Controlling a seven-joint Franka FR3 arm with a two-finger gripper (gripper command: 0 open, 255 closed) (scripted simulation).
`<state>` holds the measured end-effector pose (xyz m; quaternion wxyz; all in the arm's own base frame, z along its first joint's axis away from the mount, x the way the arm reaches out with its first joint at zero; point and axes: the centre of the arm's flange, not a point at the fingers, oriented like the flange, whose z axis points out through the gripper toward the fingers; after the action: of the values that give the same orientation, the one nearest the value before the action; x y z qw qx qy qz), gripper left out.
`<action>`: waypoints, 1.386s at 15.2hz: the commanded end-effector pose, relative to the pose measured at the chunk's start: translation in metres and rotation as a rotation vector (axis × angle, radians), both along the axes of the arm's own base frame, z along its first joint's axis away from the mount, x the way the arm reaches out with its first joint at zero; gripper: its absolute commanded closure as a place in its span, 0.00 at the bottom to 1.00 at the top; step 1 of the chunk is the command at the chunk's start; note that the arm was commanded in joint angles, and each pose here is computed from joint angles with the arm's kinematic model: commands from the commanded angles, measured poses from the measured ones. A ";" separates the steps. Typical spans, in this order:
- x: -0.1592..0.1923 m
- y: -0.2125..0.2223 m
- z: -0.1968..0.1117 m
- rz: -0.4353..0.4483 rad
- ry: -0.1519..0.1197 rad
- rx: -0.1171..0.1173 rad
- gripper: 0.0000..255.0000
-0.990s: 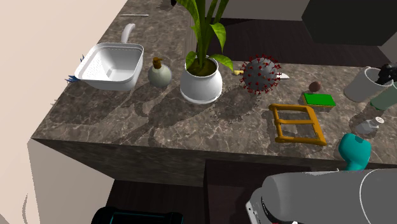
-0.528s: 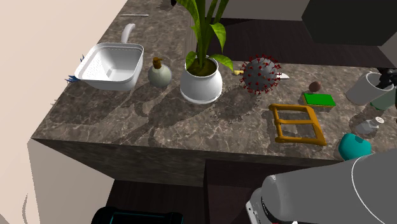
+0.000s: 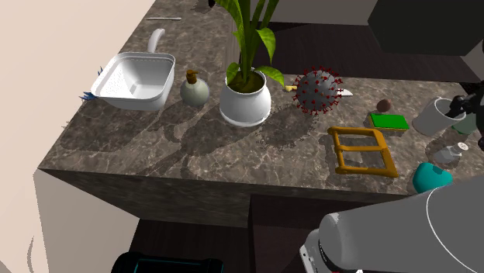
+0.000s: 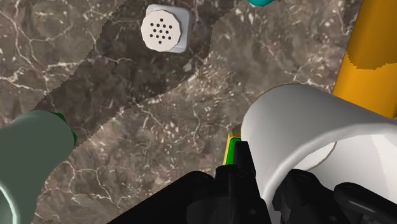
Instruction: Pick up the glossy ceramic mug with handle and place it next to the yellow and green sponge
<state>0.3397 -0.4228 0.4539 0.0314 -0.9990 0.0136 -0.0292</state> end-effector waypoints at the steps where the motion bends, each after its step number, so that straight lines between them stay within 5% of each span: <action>1: 0.000 -0.001 -0.010 0.000 0.000 0.000 1.00; 17: 0.000 -0.001 -0.094 0.000 0.000 0.000 1.00; 21: 0.000 -0.001 -0.094 0.000 0.000 0.000 1.00</action>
<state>0.3396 -0.4231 0.3597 0.0313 -0.9990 0.0137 -0.0292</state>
